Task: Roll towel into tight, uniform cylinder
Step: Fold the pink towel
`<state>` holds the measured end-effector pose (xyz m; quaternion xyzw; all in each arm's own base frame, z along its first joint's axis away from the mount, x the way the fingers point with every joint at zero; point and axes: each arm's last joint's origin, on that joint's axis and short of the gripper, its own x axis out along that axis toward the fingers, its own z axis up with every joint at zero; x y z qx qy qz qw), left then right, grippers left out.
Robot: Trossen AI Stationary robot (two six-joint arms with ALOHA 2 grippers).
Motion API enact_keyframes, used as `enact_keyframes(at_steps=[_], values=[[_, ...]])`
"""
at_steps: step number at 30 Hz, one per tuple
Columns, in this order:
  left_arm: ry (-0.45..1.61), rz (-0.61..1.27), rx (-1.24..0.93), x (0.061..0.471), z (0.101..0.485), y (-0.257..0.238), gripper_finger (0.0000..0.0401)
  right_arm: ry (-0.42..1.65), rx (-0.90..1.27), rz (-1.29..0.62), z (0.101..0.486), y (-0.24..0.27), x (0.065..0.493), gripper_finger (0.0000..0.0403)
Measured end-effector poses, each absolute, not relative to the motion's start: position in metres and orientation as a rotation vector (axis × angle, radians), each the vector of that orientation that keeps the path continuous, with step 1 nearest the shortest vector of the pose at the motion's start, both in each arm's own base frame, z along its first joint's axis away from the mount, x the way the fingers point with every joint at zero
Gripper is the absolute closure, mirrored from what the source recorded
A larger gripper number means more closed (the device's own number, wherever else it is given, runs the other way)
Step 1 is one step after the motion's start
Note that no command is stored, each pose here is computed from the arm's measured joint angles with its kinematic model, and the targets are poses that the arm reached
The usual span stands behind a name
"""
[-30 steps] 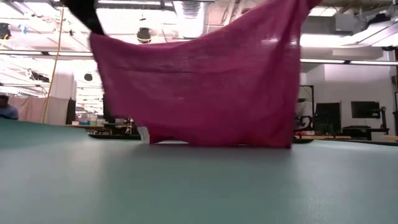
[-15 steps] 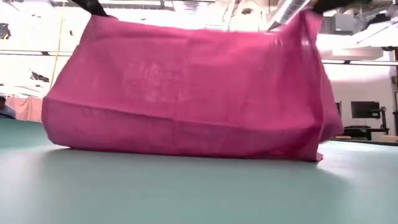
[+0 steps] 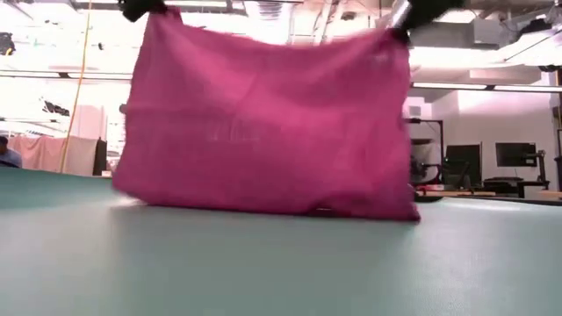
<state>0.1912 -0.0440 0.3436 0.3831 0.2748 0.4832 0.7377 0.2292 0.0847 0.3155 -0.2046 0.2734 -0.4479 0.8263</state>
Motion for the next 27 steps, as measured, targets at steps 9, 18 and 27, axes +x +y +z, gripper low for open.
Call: enact_keyframes(at_steps=[9, 18, 27], values=[[0.65, 1.121, 0.707, 0.183, 0.43, -0.007, 0.0401, 0.491, -0.594, -1.223, 0.426, 0.029, 0.222, 0.0403], [0.641, 1.025, 0.624, 0.183, 0.47, 0.042, 0.0401, 0.691, -0.642, -1.381, 0.442, -0.024, 0.214, 0.0403], [0.48, 1.024, 0.675, 0.186, 0.492, 0.105, 0.0401, 0.885, -0.593, -1.488, 0.447, -0.083, 0.211, 0.0403]])
